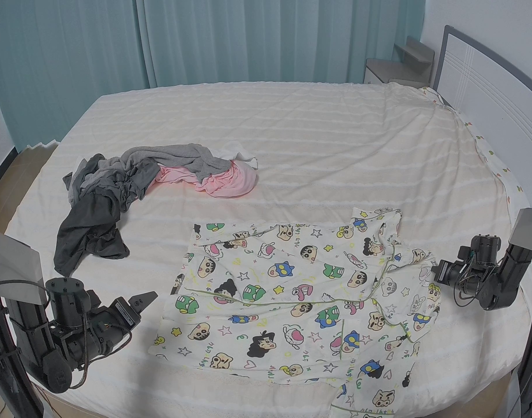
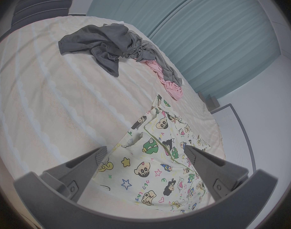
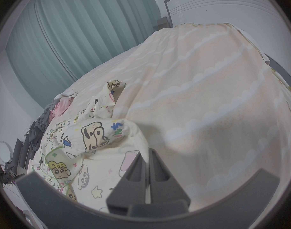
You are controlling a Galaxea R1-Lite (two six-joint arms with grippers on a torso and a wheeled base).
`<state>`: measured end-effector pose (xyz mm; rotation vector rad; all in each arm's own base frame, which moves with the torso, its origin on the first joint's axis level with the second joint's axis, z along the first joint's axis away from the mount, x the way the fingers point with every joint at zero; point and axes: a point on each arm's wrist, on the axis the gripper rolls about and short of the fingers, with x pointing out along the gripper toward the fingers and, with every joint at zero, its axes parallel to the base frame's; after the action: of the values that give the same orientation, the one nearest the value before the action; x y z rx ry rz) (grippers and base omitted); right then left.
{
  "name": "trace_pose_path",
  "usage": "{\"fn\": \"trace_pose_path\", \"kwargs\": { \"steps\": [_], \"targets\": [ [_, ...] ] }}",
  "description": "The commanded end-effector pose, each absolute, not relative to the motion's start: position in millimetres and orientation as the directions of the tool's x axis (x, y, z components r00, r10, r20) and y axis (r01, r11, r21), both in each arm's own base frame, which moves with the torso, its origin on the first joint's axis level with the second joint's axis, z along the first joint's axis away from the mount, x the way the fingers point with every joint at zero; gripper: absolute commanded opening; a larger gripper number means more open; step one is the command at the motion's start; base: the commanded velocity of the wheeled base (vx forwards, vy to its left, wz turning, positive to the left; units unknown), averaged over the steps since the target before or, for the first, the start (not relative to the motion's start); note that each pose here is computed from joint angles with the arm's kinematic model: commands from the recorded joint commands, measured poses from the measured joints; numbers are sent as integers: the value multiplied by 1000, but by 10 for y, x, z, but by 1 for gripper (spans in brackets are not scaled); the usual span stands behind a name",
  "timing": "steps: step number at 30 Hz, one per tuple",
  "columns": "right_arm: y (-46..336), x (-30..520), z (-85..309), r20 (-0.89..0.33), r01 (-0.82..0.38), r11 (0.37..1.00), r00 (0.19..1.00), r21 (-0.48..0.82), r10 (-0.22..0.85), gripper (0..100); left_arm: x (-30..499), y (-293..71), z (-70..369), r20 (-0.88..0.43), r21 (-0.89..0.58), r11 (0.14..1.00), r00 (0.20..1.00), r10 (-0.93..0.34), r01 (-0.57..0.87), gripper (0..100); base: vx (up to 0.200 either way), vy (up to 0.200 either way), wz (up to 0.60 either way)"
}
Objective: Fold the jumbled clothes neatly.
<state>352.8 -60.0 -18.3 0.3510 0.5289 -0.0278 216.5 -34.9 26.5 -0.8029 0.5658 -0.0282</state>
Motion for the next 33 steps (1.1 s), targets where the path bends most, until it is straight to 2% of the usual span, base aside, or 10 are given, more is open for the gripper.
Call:
{"fn": "trace_pose_path", "kwargs": {
  "steps": [1, 10, 12, 14, 17, 20, 29, 33],
  "targets": [
    [-641, 3594, -176, -479, 116, 940, 876, 322, 56, 100, 2140, -344, 262, -469, -687, 702, 852, -233, -186, 100, 0, 0, 0],
    [-765, 3429, 36, -456, 141, 929, 889, 341, 33, 100, 2137, -347, 248, -476, -685, 703, 848, -232, -191, 100, 0, 0, 0],
    [-746, 3238, 128, -464, 124, 918, 883, 376, 70, 100, 2137, -350, 245, -477, -685, 703, 847, -233, -192, 100, 0, 0, 0],
    [-652, 2932, 258, -472, 69, 892, 865, 447, 169, 100, 2136, -357, 248, -476, -687, 701, 847, -236, -190, 100, 0, 0, 0],
    [-486, 2512, 269, -506, -5, 850, 802, 527, 318, 100, 2127, -403, 251, -474, -698, 692, 842, -256, -183, 100, 0, 0, 0],
    [-324, 2247, 236, -540, -32, 826, 742, 562, 397, 100, 2108, -496, 248, -476, -702, 693, 831, -287, -163, 100, 0, 0, 0],
    [-136, 1913, 74, -636, -55, 837, 623, 545, 455, 100, 2080, -605, 247, -478, -712, 678, 833, -279, -182, 100, 0, 0, 0],
    [-135, 1907, 20, -652, -42, 836, 605, 548, 457, 100, 2076, -618, 247, -478, -714, 677, 831, -284, -179, 100, -200, 0, 0]
  ]
}}
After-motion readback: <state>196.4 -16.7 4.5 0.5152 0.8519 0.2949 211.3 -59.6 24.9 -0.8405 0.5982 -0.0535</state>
